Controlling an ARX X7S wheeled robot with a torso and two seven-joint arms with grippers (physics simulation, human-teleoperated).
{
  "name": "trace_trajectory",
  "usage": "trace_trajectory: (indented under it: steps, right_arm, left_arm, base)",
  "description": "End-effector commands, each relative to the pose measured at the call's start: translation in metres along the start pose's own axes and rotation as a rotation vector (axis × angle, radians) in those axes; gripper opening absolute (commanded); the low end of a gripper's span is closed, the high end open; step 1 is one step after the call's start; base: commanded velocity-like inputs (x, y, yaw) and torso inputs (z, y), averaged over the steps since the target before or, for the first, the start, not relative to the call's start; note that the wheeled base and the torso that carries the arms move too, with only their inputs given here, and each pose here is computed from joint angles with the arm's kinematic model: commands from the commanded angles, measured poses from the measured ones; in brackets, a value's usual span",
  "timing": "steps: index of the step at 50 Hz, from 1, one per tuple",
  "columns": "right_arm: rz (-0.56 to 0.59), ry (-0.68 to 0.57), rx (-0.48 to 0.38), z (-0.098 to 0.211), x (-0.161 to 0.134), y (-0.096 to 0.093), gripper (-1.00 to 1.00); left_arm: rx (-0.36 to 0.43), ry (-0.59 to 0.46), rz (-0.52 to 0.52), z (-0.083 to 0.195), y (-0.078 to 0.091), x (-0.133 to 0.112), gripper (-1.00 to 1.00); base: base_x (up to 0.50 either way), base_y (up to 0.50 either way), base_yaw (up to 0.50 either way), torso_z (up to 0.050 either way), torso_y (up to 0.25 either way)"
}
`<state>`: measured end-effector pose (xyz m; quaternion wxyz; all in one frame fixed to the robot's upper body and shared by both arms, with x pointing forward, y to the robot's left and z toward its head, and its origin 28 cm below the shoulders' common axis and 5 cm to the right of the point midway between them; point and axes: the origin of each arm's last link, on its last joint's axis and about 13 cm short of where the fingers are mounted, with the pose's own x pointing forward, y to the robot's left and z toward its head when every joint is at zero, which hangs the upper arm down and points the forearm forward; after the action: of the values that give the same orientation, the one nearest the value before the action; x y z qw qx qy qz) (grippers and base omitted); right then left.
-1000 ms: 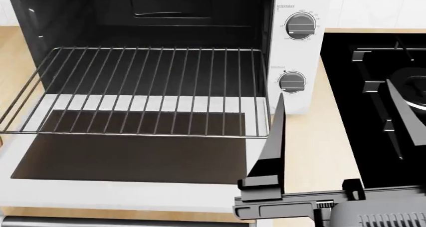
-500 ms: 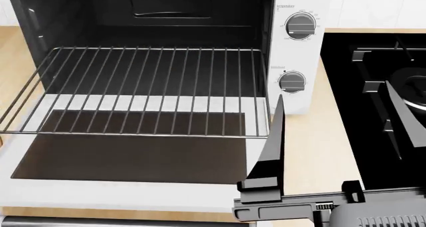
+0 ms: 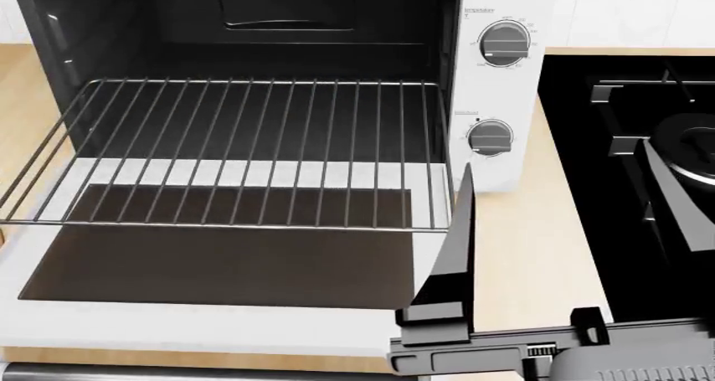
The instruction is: Pick the scone from the rack and place it on the plate on the counter.
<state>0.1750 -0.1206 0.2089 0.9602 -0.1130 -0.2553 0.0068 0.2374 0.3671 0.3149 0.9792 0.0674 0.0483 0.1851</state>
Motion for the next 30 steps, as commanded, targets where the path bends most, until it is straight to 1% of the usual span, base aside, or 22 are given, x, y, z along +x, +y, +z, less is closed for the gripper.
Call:
trace_trajectory:
  steps: [1, 4, 7, 8, 9, 10, 11, 12, 13, 15, 16, 18, 20, 22, 30]
  right_arm:
    - [0.003, 0.006, -0.001, -0.001, -0.001, 0.001, 1.0]
    - [0.003, 0.007, 0.0, -0.001, -0.001, 0.001, 1.0]
    - [0.005, 0.008, -0.001, -0.001, -0.001, 0.001, 1.0]
    - [0.005, 0.008, -0.001, -0.001, -0.001, 0.001, 1.0]
    - [0.006, 0.008, -0.001, -0.001, -0.001, 0.001, 1.0]
    - [0.006, 0.009, -0.002, -0.001, -0.002, 0.001, 1.0]
    - [0.006, 0.009, -0.002, -0.001, -0.002, 0.001, 1.0]
    - [0.006, 0.009, -0.002, -0.001, -0.002, 0.001, 1.0]
    - [0.006, 0.01, -0.002, -0.001, -0.002, 0.001, 1.0]
    - [0.007, 0.012, -0.004, -0.001, -0.002, 0.001, 1.0]
    - [0.006, 0.012, -0.004, -0.001, -0.002, 0.001, 1.0]
    - [0.004, 0.011, -0.005, -0.001, -0.002, 0.001, 1.0]
    - [0.005, 0.011, -0.005, -0.001, -0.002, 0.0, 1.0]
    - [0.006, 0.011, -0.005, -0.001, -0.002, 0.001, 1.0]
    - [0.009, 0.005, -0.007, 0.0, 0.0, 0.001, 1.0]
  left_arm:
    - [-0.002, 0.048, 0.024, 0.016, 0.0, 0.021, -1.0]
    - [0.004, 0.054, 0.021, 0.017, -0.001, 0.027, -1.0]
    - [0.025, 0.058, -0.006, 0.022, -0.009, 0.037, -1.0]
    - [0.076, 0.059, -0.028, 0.022, -0.012, 0.04, -1.0]
    - [0.04, 0.057, -0.027, 0.023, -0.014, 0.042, -1.0]
    - [0.043, 0.064, -0.033, 0.022, -0.017, 0.044, -1.0]
    - [0.07, 0.091, -0.024, 0.021, -0.019, 0.045, -1.0]
    - [0.058, 0.081, -0.032, 0.02, -0.021, 0.046, -1.0]
    - [0.069, 0.082, -0.031, 0.019, -0.02, 0.048, -1.0]
    - [0.081, 0.089, -0.026, 0.018, -0.023, 0.049, -1.0]
    - [0.078, 0.089, -0.024, 0.019, -0.024, 0.048, -1.0]
    - [0.073, 0.097, -0.008, 0.017, -0.021, 0.046, -1.0]
    - [0.061, 0.103, 0.005, 0.012, -0.013, 0.046, -1.0]
    - [0.046, 0.104, 0.017, 0.009, -0.009, 0.044, -1.0]
    - [0.016, 0.108, 0.035, 0.001, -0.001, 0.037, -1.0]
  base:
    - [0.0, 0.0, 0.0, 0.0, 0.0]
    - [0.0, 0.0, 0.0, 0.0, 0.0]
    - [0.0, 0.0, 0.0, 0.0, 0.0]
    - [0.0, 0.0, 0.0, 0.0, 0.0]
    - [0.0, 0.0, 0.0, 0.0, 0.0]
    - [0.0, 0.0, 0.0, 0.0, 0.0]
    - [0.0, 0.0, 0.0, 0.0, 0.0]
    - [0.0, 0.0, 0.0, 0.0, 0.0]
    - [0.0, 0.0, 0.0, 0.0, 0.0]
    - [0.0, 0.0, 0.0, 0.0, 0.0]
    - [0.0, 0.0, 0.0, 0.0, 0.0]
    - [0.0, 0.0, 0.0, 0.0, -0.106]
    - [0.0, 0.0, 0.0, 0.0, -0.25]
    - [0.0, 0.0, 0.0, 0.0, -0.25]
    - [0.0, 0.0, 0.0, 0.0, -0.25]
